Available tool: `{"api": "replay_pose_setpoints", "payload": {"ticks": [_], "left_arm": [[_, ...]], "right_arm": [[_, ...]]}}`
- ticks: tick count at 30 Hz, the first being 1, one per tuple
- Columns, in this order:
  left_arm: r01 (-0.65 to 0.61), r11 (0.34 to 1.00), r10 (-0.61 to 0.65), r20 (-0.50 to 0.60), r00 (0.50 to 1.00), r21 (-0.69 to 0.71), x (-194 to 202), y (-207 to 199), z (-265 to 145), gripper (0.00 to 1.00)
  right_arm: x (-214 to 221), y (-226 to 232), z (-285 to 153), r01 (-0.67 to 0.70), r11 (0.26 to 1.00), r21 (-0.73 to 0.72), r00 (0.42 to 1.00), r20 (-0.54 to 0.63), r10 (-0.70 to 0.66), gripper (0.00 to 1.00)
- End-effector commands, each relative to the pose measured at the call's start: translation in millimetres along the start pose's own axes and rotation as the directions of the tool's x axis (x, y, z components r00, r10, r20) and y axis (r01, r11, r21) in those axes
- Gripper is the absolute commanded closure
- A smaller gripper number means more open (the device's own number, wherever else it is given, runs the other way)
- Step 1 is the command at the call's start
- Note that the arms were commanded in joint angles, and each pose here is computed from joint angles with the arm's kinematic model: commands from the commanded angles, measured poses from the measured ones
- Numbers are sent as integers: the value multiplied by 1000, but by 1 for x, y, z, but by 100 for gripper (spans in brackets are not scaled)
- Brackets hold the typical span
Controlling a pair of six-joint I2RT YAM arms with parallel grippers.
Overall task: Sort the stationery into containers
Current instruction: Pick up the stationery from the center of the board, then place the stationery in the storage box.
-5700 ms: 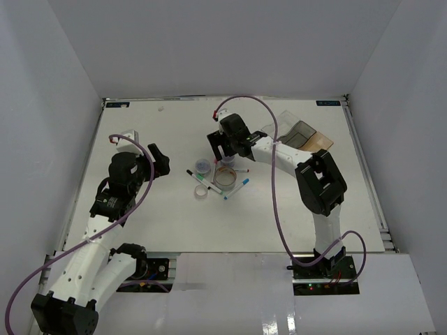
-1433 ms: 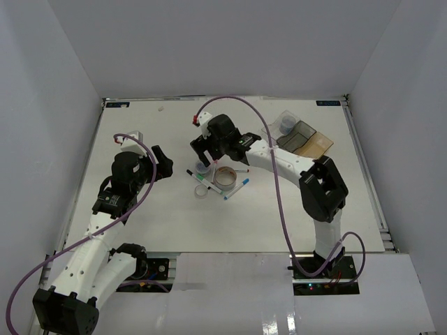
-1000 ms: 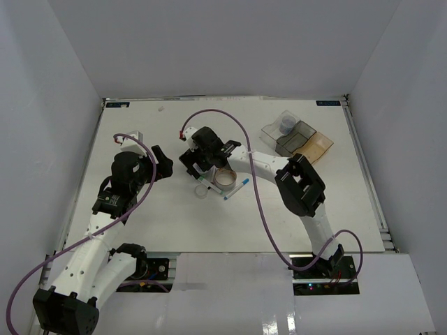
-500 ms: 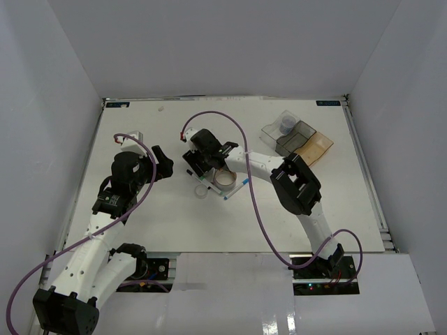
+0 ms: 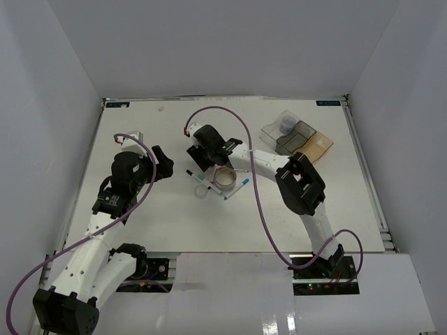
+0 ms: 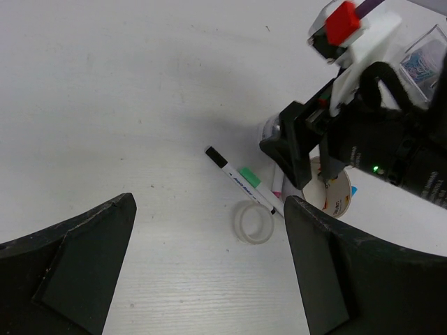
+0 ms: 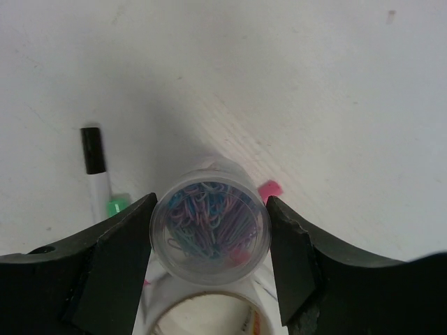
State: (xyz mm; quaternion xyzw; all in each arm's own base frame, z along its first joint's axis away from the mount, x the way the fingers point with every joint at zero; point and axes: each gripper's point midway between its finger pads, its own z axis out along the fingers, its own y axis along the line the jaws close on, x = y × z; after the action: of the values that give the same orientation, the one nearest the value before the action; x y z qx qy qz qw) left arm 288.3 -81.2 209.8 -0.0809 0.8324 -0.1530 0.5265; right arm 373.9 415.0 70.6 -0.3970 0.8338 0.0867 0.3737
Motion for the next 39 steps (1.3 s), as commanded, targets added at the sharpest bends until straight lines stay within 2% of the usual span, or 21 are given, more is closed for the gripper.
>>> {"api": "replay_pose_setpoints", "payload": {"ticks": [1, 8, 12, 18, 31, 39], "left_arm": [[2, 1000, -2, 7, 1000, 16, -1, -2, -1, 2], [3, 1000, -3, -2, 1000, 16, 1, -2, 1, 2], [1, 1000, -1, -5, 1000, 16, 1, -2, 1, 2], [1, 1000, -1, -9, 1000, 15, 2, -2, 2, 2], [0, 1000, 1, -20, 1000, 12, 4, -1, 3, 2], [0, 1000, 0, -26, 1000, 11, 5, -1, 5, 2]], "right_arm": [[-64, -66, -56, -71, 990, 124, 983, 177, 49, 54], [-68, -166, -100, -216, 940, 265, 956, 255, 148, 53], [-42, -235, -116, -339, 876, 344, 929, 272, 253, 53], [-6, -294, -121, -426, 815, 393, 900, 271, 340, 52], [56, -304, -69, -478, 790, 383, 877, 159, 454, 46], [69, -308, -63, -486, 778, 399, 870, 139, 472, 39]]}}
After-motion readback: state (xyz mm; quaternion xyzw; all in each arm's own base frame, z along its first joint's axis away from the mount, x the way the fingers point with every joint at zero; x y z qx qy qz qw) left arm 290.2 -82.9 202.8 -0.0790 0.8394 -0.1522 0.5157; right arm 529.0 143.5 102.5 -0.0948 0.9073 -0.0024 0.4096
